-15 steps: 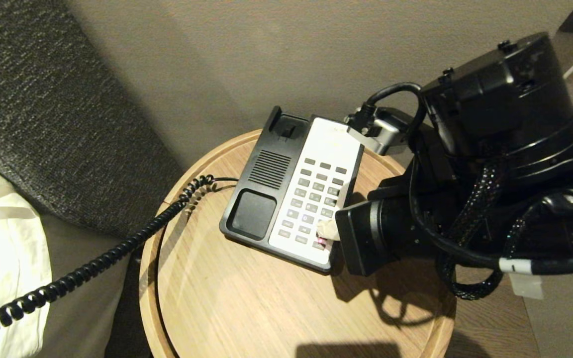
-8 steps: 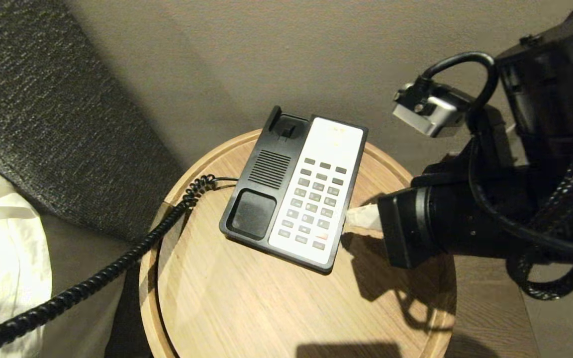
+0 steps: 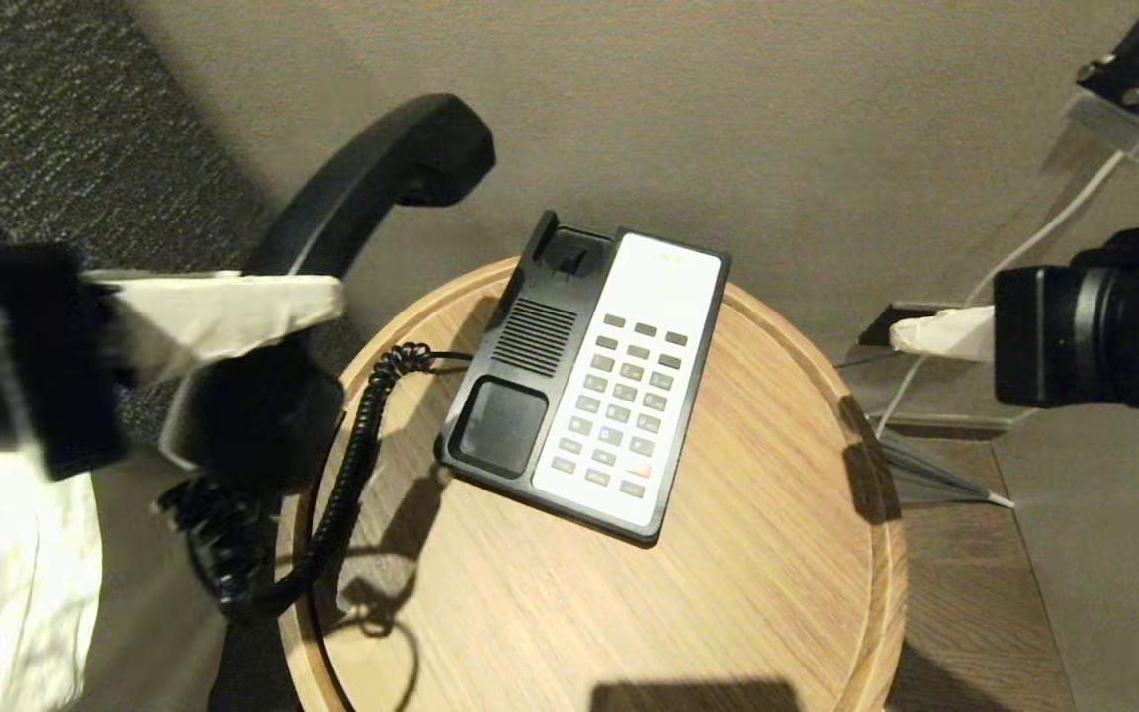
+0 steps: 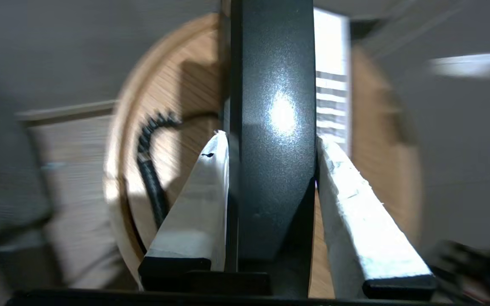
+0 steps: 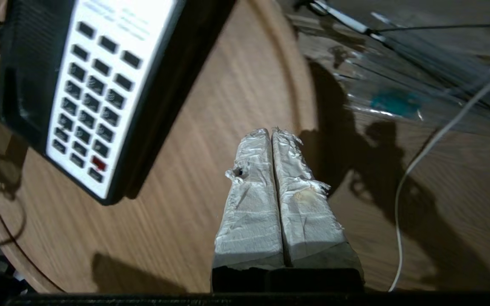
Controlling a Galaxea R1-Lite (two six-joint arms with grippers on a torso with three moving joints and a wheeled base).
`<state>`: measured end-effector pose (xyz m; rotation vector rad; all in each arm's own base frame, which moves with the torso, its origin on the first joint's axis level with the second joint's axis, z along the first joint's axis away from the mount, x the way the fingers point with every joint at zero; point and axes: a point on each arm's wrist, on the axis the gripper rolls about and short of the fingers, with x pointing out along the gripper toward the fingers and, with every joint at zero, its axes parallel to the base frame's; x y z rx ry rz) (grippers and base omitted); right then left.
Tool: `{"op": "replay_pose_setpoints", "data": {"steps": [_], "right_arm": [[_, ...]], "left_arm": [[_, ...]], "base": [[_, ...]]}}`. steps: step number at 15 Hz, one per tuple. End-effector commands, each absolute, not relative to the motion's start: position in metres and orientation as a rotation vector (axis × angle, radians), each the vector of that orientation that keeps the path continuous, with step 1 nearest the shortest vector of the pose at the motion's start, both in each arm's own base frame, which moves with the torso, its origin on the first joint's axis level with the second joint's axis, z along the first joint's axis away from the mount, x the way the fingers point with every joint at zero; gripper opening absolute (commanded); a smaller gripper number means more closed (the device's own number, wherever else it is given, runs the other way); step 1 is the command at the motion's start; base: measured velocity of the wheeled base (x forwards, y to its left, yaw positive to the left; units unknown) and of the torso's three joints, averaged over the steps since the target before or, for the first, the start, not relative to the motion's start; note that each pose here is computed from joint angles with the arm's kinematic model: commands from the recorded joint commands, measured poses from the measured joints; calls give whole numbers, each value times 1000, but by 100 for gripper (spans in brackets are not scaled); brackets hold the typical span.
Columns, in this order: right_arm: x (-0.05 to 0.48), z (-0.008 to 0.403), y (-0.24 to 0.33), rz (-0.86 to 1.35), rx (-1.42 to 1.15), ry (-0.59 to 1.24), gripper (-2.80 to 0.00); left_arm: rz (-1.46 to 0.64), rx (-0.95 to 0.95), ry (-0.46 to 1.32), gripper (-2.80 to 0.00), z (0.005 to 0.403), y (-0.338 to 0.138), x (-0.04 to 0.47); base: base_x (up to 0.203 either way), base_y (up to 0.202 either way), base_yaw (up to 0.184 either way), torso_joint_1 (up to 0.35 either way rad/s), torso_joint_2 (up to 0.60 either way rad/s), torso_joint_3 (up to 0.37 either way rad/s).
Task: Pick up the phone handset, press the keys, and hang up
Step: Put the handset back
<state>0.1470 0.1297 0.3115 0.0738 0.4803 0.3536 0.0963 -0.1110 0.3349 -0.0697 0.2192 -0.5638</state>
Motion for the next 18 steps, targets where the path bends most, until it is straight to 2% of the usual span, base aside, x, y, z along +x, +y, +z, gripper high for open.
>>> {"op": "replay_pose_setpoints", "data": {"steps": [1, 7, 18], "right_arm": [[133, 317, 113, 344, 101, 444, -280], [122, 317, 96, 319, 112, 443, -280], [118, 307, 90, 306, 110, 458, -280]], "left_arm": [[-460, 33, 292, -280, 320, -159, 130], [-415, 70, 284, -280, 320, -199, 144], [-411, 102, 326, -280, 290, -204, 145]], "base": [[0, 0, 0, 0, 0, 0], [0, 0, 0, 0, 0, 0], [0, 0, 0, 0, 0, 0]]}}
